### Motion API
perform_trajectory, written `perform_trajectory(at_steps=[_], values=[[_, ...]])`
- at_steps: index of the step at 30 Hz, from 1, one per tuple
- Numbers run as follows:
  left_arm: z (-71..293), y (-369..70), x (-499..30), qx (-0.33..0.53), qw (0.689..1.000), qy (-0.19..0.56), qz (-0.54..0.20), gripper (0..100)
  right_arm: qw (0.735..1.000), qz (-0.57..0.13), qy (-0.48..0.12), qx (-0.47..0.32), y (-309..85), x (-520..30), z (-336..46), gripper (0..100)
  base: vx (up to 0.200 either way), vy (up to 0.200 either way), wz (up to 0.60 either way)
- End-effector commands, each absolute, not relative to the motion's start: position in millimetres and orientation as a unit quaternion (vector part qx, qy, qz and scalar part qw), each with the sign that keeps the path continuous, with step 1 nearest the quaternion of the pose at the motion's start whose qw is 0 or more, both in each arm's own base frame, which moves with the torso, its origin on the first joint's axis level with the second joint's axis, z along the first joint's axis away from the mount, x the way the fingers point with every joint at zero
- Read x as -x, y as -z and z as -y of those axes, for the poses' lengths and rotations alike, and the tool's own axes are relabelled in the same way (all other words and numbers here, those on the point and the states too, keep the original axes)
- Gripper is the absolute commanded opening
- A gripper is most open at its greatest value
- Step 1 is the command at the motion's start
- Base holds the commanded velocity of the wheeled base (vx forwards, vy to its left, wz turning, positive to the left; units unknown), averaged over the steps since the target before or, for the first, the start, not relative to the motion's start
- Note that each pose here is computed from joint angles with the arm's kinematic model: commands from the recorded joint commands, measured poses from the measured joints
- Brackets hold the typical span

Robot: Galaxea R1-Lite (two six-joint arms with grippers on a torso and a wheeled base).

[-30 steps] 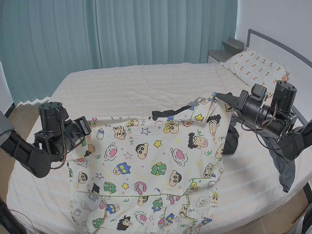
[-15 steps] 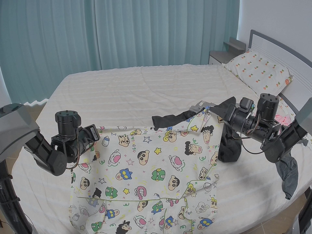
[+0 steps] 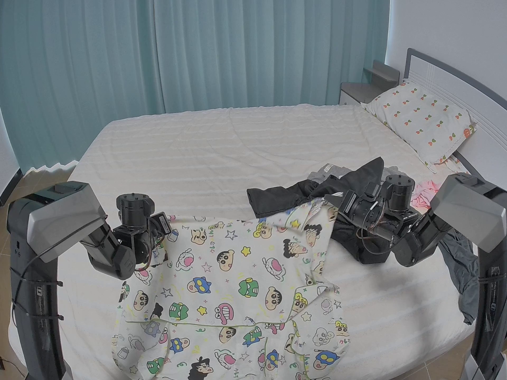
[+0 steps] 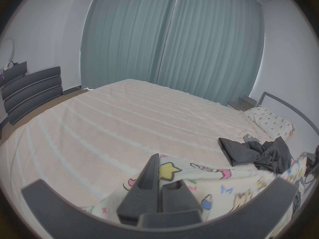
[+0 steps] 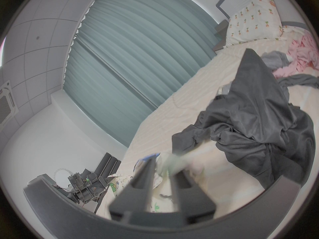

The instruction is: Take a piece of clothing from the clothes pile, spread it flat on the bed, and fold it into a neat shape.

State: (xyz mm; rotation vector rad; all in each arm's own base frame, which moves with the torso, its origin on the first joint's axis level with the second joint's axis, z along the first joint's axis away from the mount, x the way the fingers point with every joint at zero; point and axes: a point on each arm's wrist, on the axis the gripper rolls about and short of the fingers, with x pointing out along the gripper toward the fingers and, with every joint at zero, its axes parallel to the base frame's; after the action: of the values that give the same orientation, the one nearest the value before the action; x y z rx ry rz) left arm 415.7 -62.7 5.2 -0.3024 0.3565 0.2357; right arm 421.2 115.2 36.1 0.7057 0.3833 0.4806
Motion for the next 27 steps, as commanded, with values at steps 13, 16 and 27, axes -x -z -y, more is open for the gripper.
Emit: perform_trajectory(at_steps=[13, 16, 27], values=[[38, 42, -452, 0.148, 0.958, -0.169, -0.176, 100, 0.879, -0.239, -0.164, -0.378, -3, -413, -90, 100, 0.000, 0.000, 0.00], [38, 44, -451, 0.144, 0.956, -0.171, -0.188, 100, 0.879, -0.266, -0.157, -0.363, 1, -393, -86, 100, 0.000, 0.000, 0.00], [24, 3, -421, 0.189, 0.950, -0.138, -0.206, 100, 0.856, -0.388, -0.196, -0.279, 24, -310, -78, 100, 0.000, 0.000, 0.00]])
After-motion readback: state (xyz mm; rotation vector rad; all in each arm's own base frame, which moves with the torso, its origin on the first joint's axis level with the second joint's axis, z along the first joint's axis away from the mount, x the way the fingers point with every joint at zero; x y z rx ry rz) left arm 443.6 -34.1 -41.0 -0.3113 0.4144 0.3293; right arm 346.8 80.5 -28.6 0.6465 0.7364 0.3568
